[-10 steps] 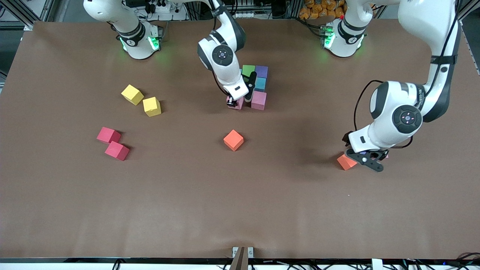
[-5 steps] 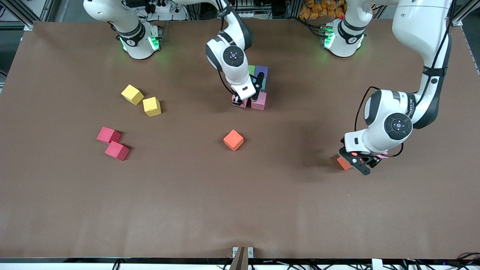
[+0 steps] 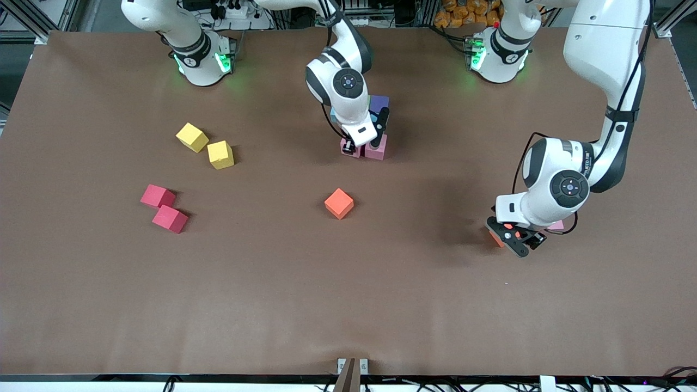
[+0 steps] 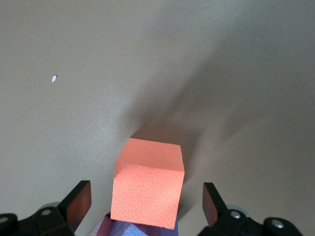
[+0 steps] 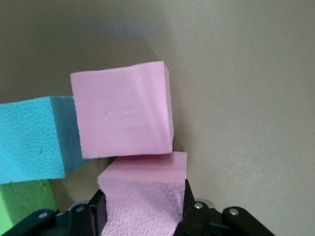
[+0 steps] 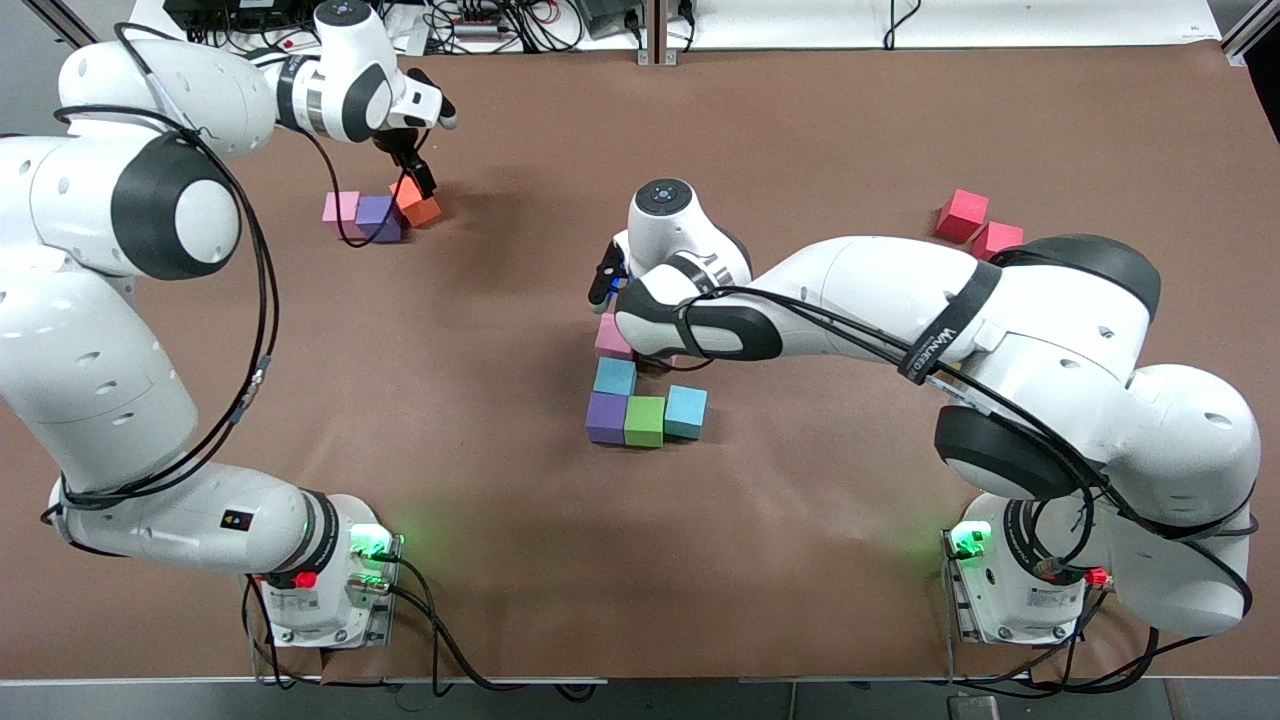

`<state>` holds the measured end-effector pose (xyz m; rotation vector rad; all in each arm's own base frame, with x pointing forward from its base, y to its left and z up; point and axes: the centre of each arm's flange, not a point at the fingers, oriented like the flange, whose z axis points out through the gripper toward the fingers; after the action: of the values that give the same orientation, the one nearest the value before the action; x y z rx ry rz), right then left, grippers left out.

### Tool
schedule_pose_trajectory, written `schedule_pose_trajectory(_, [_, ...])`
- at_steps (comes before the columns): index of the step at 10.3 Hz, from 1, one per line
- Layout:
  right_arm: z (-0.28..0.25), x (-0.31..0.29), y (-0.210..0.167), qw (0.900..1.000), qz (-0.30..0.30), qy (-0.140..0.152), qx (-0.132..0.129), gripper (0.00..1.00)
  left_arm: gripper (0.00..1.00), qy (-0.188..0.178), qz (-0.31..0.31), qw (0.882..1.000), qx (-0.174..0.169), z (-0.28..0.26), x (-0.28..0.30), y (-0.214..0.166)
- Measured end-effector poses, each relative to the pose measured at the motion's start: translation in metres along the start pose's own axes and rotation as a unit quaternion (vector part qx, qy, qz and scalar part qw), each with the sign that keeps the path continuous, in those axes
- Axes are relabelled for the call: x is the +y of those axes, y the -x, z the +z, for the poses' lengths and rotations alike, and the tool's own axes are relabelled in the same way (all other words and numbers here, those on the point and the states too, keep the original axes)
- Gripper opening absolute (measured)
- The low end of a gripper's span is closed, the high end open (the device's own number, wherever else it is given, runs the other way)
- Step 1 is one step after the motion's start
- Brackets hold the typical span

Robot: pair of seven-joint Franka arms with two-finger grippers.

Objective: Form number 2 with 11 blocks
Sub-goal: 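Release pink atop pink with the right gripper while the left gripper lifts orange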

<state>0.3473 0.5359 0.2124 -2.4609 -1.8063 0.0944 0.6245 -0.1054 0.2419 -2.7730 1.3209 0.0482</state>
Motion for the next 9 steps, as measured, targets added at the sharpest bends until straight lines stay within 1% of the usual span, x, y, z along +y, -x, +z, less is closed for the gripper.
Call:
schedule_pose_trajectory(6, [0.0, -0.011, -0.012, 1.0, -0.017, 0.008, 0.003, 0.59, 1.0, 0.001, 0.002, 1.0, -0.002, 0.025, -0.001, 0.001])
schedule_pose_trajectory(9, [0.001, -0.014, -0.015, 0.999, -0.028, 0.018, 0.004, 0.59, 1.0, 0.0, -0.006, 1.0, -0.008, 0.031, -0.009, 0.01])
